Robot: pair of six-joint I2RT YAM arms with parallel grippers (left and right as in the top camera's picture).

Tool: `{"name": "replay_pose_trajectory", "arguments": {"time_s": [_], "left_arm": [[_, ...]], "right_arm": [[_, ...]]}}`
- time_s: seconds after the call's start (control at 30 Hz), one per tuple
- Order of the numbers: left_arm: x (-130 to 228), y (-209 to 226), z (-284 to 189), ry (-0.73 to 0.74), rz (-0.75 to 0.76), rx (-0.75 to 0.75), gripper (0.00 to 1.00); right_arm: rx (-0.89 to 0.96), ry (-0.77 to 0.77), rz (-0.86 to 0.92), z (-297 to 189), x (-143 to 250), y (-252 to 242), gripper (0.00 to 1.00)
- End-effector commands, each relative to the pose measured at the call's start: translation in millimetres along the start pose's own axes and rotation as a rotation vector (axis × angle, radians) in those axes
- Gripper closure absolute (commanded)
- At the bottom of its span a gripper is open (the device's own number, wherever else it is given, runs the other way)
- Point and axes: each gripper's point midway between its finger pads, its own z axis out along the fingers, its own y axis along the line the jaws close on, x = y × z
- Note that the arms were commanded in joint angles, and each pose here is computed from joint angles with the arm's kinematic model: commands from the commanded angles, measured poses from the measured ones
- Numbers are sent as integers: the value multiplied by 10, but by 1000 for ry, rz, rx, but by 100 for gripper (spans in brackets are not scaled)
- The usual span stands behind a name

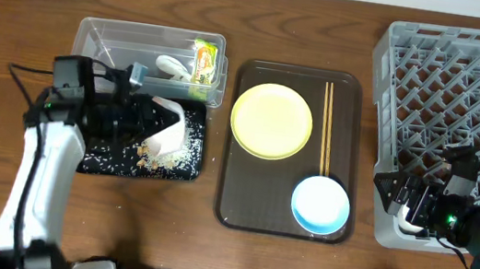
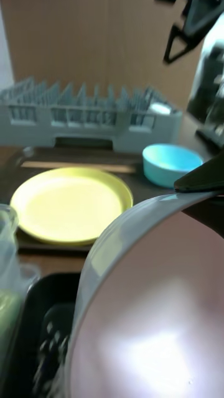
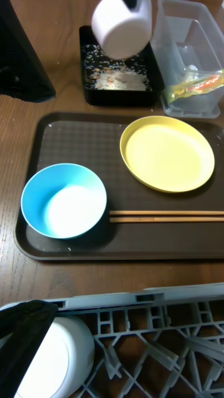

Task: Sort waste into correct bins and load items into the dishwasher rack
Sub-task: 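Tip the pink bowl over the black tray to dump the rice, then return the empty pink bowl to the brown tray with the left gripper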

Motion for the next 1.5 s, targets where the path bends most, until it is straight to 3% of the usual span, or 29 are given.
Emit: {"name": "replay_pose_trajectory", "arguments": {"time_s": [0.0,0.4,0.8,1.1,1.23,1.3,1.4,1.43,1.47], "left_arm": [[-3,-14,-116,-65,63,-134,94],[329,-159,-85,-117,422,-555,94],[1148,-679,627,106,660,-430,94],[1835,-643,1401,307,743,-417,94],[1933,-533,1613,321,732,-453,93],[1892,-519,1629,299,721,-469,87],[1846,-567,1616,275,726,-465,51],[1838,-598,1613,270,727,-459,31],[1836,-626,1608,268,727,-451,26]], "right_arm": [[-9,-19,-23,-44,-50,32,1],[-8,-13,-20,-43,-35,31,1],[-8,-13,-20,-43,-35,31,1],[-8,-13,-20,-43,-35,31,1],[-8,-13,-20,-43,-35,31,1],[-8,-13,-20,-43,-35,31,1],[-8,-13,-20,-43,-35,31,1],[-8,-13,-20,-43,-35,31,1],[-8,-13,-20,-43,-35,31,1]]}}
